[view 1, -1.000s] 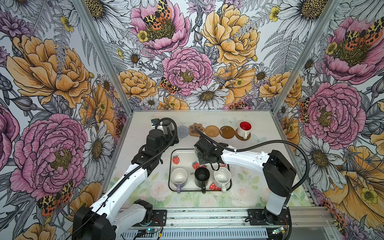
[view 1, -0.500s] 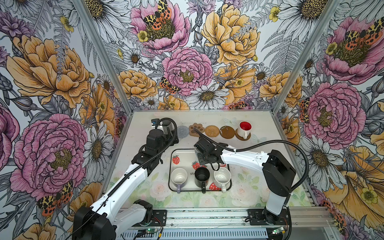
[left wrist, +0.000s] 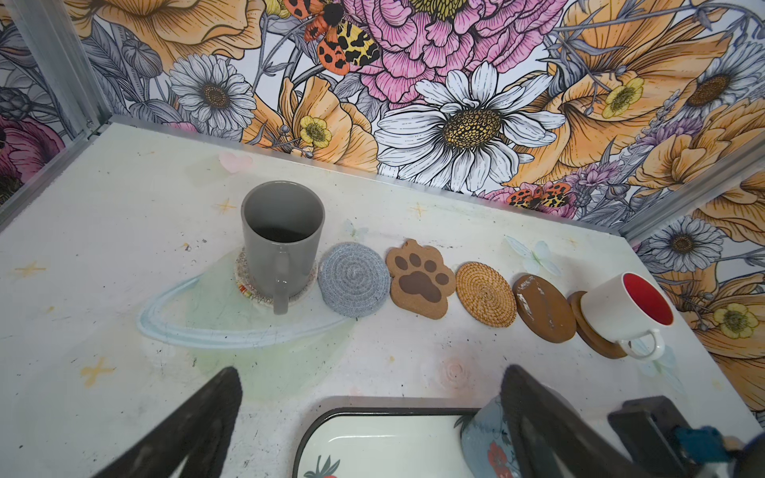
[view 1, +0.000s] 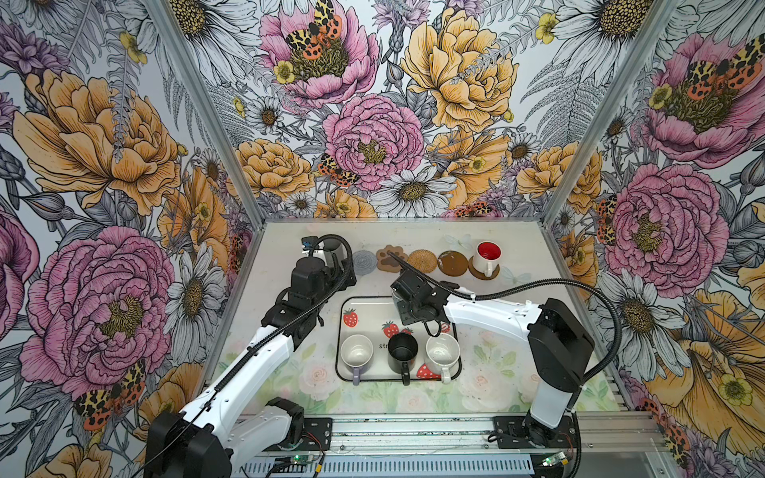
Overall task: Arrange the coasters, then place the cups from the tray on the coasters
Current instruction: 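Lift the blue-handled white mug off the tray with the right gripper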
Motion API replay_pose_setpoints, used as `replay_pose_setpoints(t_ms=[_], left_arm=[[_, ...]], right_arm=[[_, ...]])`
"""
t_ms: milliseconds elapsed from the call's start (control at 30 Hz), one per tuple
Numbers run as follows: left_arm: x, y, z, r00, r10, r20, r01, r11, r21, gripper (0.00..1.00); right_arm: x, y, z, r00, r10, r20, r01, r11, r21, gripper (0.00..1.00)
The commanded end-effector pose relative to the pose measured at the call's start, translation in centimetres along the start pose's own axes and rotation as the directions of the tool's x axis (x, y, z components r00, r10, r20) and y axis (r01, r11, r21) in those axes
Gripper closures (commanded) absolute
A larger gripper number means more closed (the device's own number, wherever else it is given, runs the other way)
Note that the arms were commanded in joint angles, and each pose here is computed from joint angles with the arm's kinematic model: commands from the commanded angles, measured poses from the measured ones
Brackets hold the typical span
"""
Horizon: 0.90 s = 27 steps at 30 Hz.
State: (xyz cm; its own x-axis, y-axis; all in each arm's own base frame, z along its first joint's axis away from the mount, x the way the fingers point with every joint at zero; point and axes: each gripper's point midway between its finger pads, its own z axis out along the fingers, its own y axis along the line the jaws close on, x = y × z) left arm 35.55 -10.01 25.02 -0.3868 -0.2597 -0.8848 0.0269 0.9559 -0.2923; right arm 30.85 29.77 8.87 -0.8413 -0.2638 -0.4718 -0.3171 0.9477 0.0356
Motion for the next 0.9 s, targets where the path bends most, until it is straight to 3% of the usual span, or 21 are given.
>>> replay_pose_setpoints(t_ms=[0,633,867], left_arm=[[0.2,0.0,0.3,1.0,-0.007,0.003,0.007,1.0,0.013,0.01],[0.2,0.5,0.5,1.0,-0.013,0.001,0.013,1.0,0.0,0.01],[0.3,0.6,0.5,1.0,-0.013,0.002,0.013,1.0,-0.005,0.01]], right_arm=[[-2.4,-0.6,-2.1,0.995,0.009,0.099,-0.009,1.0,0.0,1.0],[-3.8,-2.8,-3.6,0.99,0.012,0.139,-0.015,1.0,0.027,1.0],[-5.1,-5.4,-4.1,0.986,0.041,0.16,-0.052,0.997,0.064,1.0]])
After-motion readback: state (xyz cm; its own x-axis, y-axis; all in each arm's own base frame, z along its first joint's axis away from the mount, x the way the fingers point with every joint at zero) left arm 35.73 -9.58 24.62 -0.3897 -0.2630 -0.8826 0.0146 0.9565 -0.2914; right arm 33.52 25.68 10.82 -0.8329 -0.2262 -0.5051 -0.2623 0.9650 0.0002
